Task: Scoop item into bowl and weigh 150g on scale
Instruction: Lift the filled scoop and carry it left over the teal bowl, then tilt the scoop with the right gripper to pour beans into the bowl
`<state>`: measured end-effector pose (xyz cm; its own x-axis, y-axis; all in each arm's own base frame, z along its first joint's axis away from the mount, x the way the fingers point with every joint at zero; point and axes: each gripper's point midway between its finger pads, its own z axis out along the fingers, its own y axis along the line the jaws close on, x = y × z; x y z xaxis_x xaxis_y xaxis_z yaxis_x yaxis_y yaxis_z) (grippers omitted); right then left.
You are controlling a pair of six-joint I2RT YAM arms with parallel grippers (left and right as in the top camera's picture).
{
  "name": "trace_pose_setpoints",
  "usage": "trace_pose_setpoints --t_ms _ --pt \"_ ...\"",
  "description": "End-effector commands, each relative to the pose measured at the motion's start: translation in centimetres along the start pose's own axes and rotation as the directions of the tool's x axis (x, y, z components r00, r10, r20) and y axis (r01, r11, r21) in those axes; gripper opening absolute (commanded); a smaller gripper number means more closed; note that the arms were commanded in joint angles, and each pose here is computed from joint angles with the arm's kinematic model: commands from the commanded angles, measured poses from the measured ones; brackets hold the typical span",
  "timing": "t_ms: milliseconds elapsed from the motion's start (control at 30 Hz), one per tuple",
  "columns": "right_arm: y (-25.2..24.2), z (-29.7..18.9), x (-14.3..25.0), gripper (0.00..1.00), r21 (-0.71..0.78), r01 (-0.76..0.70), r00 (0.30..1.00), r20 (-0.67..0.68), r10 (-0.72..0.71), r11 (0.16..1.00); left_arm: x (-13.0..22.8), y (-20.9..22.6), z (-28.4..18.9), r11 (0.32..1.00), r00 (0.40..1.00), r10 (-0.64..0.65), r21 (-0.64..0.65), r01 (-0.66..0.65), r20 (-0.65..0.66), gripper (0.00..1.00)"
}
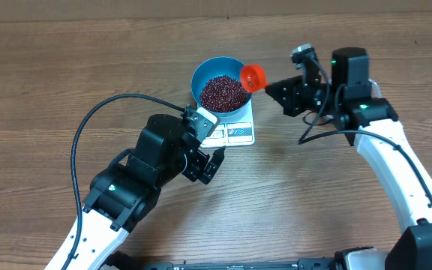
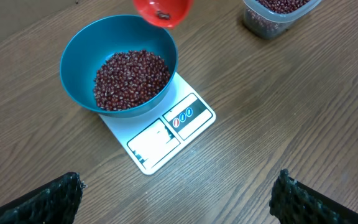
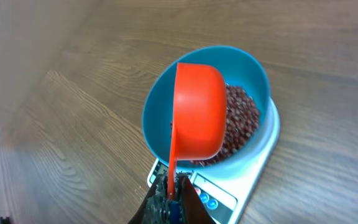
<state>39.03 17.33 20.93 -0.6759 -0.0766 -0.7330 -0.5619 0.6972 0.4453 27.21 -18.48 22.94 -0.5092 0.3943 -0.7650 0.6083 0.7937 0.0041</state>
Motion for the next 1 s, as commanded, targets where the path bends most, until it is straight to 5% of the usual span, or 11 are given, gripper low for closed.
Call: trace_pose_setpoints --t_ms 0,333,667,967 --pt "1.3 -0.2 -2.4 0.04 0.053 0.077 0.995 0.059 -0.080 0.996 0.4 0.0 0.3 1.000 1.000 0.016 0.007 -0.016 -0.012 0.99" --pt "3.4 1.3 -3.0 0.04 0.069 0.230 0.969 0.073 -0.235 0.971 0.4 0.0 0.3 1.000 1.000 0.016 0.007 -0.016 -0.012 0.99" --pt "4.4 1.9 -2.6 0.04 0.068 0.560 0.825 0.042 -0.563 0.826 0.4 0.0 0.3 1.000 1.000 0.016 0.007 -0.016 -0.012 0.99" --pt "4.3 1.9 -2.6 0.04 0.072 0.641 0.764 0.034 -0.644 0.764 0.4 0.0 0.3 1.000 1.000 0.016 0.007 -0.016 -0.012 1.00"
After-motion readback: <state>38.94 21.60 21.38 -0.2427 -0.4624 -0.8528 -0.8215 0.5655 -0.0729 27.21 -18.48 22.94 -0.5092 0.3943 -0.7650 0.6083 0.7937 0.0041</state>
